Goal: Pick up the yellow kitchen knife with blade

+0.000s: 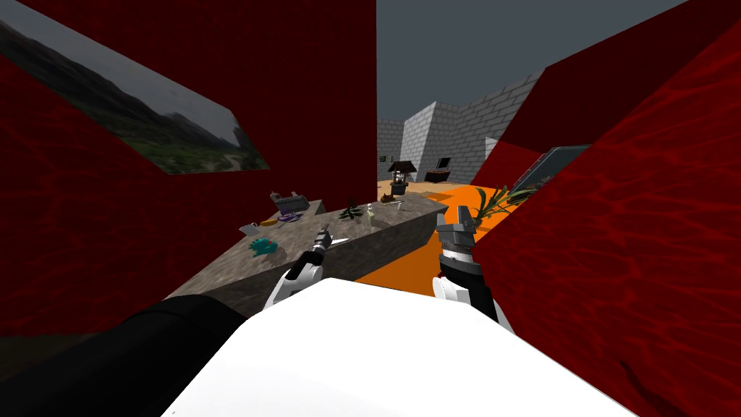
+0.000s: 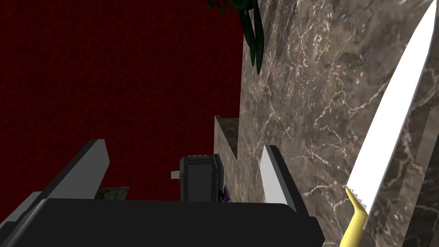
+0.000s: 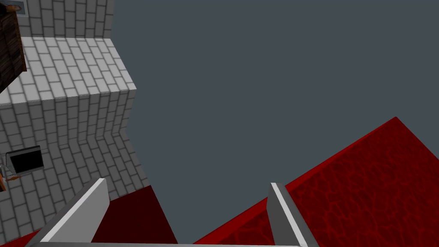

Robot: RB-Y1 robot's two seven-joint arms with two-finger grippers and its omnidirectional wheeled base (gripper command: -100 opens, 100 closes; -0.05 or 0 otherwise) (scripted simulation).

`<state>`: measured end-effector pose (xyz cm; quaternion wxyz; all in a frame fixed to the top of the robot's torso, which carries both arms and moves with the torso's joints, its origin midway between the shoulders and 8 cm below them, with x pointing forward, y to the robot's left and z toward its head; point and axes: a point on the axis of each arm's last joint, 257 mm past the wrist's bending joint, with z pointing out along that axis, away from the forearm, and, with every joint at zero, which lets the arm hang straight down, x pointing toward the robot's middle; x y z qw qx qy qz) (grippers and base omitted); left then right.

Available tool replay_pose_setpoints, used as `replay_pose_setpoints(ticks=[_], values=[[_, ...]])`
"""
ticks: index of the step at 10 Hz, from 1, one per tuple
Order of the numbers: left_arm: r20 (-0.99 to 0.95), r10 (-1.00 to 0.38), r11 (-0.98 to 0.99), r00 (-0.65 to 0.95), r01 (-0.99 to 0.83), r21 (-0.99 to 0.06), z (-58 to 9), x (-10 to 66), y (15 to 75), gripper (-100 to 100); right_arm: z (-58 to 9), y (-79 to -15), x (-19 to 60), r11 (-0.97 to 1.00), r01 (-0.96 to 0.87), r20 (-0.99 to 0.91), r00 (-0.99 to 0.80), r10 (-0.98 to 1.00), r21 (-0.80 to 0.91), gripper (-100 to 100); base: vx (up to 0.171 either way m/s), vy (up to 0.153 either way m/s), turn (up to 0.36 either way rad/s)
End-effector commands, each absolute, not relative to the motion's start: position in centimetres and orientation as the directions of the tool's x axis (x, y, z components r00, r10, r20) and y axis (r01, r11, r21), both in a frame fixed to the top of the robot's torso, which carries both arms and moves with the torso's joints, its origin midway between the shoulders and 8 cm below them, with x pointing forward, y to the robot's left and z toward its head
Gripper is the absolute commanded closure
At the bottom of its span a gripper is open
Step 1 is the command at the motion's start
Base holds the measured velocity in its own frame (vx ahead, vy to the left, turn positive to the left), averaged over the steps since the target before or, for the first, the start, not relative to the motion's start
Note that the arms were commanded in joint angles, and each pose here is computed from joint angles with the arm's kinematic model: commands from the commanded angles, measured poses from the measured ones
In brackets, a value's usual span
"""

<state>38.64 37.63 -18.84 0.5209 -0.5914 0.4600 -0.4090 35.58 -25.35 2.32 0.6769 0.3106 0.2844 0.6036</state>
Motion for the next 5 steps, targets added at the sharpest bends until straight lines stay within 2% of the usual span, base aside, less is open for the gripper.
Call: replay_pose_setpoints(ticks=[1, 5], values=[[0.006, -0.968, -0.049, 0.252, -0.165, -0.985, -20.1, 38.3, 38.0, -100, 2.3, -25.4, 35.6, 0.078, -0.641, -0.010, 0.109, 0.994, 0.764, 0, 0.032, 0.001, 0.017], [0.005, -0.962, -0.084, 0.273, -0.277, -0.957, -23.3, 37.2, 38.8, -100, 2.3, -25.4, 35.6, 0.078, -0.641, -0.010, 0.110, 0.994, 0.764, 0, 0.041, -0.002, 0.031]])
